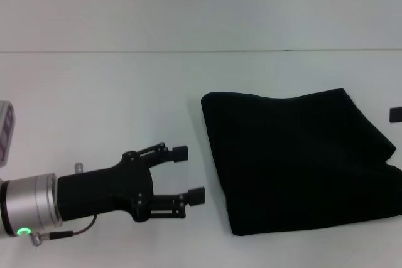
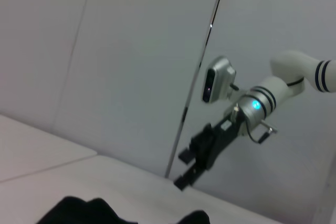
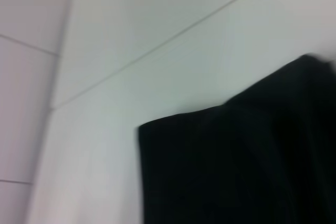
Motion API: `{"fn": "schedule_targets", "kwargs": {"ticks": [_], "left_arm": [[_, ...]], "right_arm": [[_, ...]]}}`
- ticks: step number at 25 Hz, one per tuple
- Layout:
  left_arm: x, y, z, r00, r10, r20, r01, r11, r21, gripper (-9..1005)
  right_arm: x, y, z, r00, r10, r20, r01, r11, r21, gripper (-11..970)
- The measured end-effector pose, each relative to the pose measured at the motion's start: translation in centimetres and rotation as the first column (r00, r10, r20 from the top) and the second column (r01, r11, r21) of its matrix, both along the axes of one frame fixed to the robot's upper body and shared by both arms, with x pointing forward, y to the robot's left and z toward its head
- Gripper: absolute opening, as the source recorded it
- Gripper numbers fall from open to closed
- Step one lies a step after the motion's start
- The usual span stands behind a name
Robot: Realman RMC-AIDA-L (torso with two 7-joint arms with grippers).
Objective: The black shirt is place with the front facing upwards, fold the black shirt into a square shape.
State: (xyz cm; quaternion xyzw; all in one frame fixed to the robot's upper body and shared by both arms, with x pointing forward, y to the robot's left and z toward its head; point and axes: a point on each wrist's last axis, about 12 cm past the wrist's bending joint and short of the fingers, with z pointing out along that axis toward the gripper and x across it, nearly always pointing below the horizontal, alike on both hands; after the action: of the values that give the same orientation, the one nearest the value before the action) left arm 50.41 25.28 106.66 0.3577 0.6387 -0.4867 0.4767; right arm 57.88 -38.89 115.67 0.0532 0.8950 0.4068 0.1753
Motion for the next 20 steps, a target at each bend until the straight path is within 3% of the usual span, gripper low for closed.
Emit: {"fn": "schedule_targets", "kwargs": {"ticks": [6,20], "left_arm": [[0.1,-0.3,0.1,1.000,0.019,0.006,-0.019,0.999,-0.035,949],[0.4,-0.3,0.3,0.999,0.043,0.020,-0.042,0.998,-0.049,950]], "right_arm": [[0.2,-0.3,-1.1,0.998,0.004,-0.065,-0.012,0.992,-0.123,881],[1.5,4.1,-3.6,0.998,0.040,-0.041,-0.046,0.990,-0.133,884]]}}
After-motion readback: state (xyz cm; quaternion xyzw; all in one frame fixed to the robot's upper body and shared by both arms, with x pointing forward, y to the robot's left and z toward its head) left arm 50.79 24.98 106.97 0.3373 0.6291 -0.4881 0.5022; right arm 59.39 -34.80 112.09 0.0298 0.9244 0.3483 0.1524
